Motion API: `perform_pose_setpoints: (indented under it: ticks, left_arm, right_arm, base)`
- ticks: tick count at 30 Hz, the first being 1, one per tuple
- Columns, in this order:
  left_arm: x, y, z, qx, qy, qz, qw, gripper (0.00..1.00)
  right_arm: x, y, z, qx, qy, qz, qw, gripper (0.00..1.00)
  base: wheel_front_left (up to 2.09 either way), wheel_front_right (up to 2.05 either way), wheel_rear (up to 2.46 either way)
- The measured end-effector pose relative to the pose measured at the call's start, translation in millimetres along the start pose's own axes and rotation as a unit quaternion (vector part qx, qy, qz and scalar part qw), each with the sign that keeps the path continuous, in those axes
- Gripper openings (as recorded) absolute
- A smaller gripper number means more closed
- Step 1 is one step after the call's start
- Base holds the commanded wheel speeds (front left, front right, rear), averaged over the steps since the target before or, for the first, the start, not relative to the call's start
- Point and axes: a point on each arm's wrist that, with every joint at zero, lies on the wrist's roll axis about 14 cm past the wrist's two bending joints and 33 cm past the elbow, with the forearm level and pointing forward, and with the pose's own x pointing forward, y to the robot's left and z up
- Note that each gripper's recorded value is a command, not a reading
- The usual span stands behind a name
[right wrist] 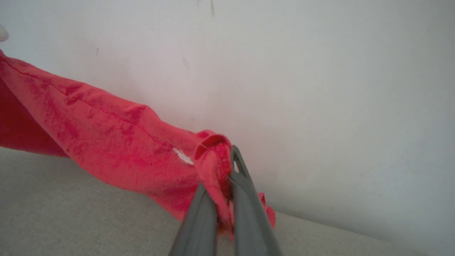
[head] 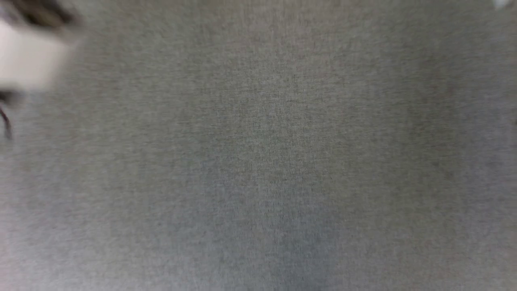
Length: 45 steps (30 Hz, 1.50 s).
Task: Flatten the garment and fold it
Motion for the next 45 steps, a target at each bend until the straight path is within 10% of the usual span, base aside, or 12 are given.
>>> perform_pose_setpoints:
  ticks: [15,37,45]
  left_arm:
    - [-146,-112,4,-0.156,0.174,-0.015,0.972,0.00]
    - [-320,-249,38,-0.370,0.420,-0.097,0.823,0.00]
    - [-332,-248,59,-0.362,0.424,-0.089,0.825,0.00]
  right_arm:
    - [-166,35,-65,0.116,0.137,-0.023,0.983,0.00]
    - [-381,60,-127,0.224,0.346,-0.067,0.909,0.00]
    - [-400,62,-114,0.227,0.341,-0.064,0.910,0.00]
  base:
    - [0.00,0.00,0.00]
    - [0.00,0.00,0.00]
    - [0.00,0.00,0.00]
